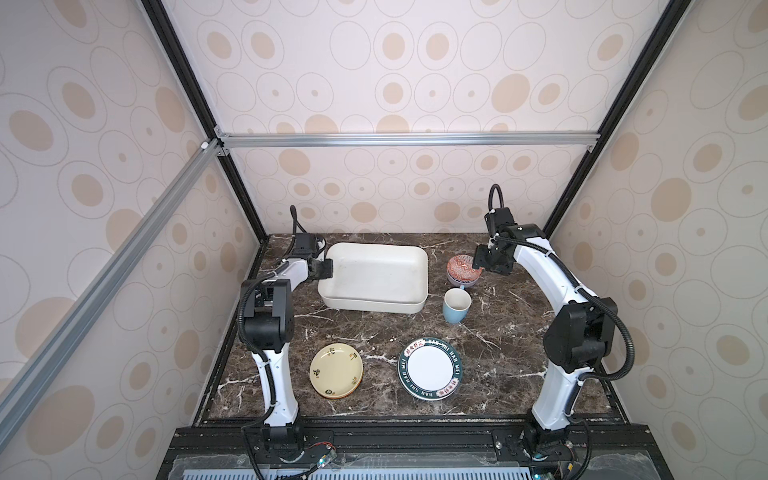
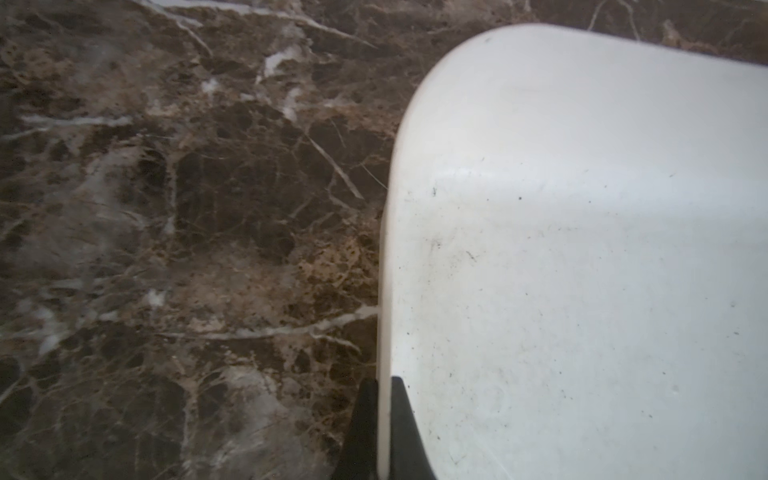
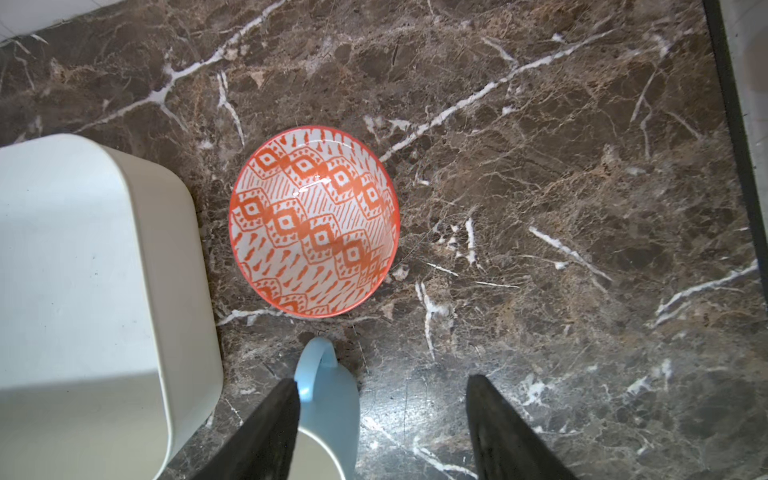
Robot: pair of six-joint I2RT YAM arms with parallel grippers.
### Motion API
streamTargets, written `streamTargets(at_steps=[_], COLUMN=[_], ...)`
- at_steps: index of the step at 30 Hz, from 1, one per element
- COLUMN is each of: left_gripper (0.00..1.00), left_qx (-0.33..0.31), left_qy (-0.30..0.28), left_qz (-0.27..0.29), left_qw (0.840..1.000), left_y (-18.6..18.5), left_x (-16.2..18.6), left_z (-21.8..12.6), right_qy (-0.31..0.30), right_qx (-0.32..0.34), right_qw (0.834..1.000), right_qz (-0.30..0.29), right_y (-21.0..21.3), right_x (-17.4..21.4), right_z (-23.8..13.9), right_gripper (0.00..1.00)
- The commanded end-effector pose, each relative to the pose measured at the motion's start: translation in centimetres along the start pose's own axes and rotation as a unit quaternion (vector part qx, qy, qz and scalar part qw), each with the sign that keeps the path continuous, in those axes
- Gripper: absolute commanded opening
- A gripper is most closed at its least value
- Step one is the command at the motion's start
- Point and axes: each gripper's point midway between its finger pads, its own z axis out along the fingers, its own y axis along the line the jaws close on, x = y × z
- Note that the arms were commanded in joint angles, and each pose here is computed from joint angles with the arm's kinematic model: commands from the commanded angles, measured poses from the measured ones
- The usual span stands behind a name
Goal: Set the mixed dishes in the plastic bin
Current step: 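Grip the bin rim with the left gripper while the right grasps the orange bowl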
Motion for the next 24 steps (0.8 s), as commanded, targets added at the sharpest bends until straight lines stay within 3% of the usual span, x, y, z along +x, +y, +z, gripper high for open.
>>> streamTargets(at_steps=[1, 13, 18, 24], left_gripper=[0.0, 0.0, 0.0, 0.05], left_qx=[0.0, 0.011, -0.002, -0.001], left_qy=[0.05, 0.077, 0.085, 0.083], left_qz=[-0.003, -0.022, -0.054, -0.073], left_qw=[0.999, 0.997, 0.995, 0.994], left_y=[-0.7, -3.6, -3.6, -3.7], left_x=[3.1, 5.7, 7.0, 7.2], left_z=[-0.5, -1.0, -1.0, -1.4], right_qy=[0.039, 0.076, 0.076, 0.082], right_qx=[0.012, 0.02, 0.016, 0.018], right_qw=[0.999, 0.996, 0.996, 0.996], right_qz=[0.012, 0.036, 0.042, 0.041], right_y=[-0.9, -1.4, -1.3, -1.5], right_x=[1.3, 0.7, 0.0, -0.4], right_z=[1.7, 6.3, 7.2, 8.1], right_gripper=[0.65, 0.59, 0.57, 0.47])
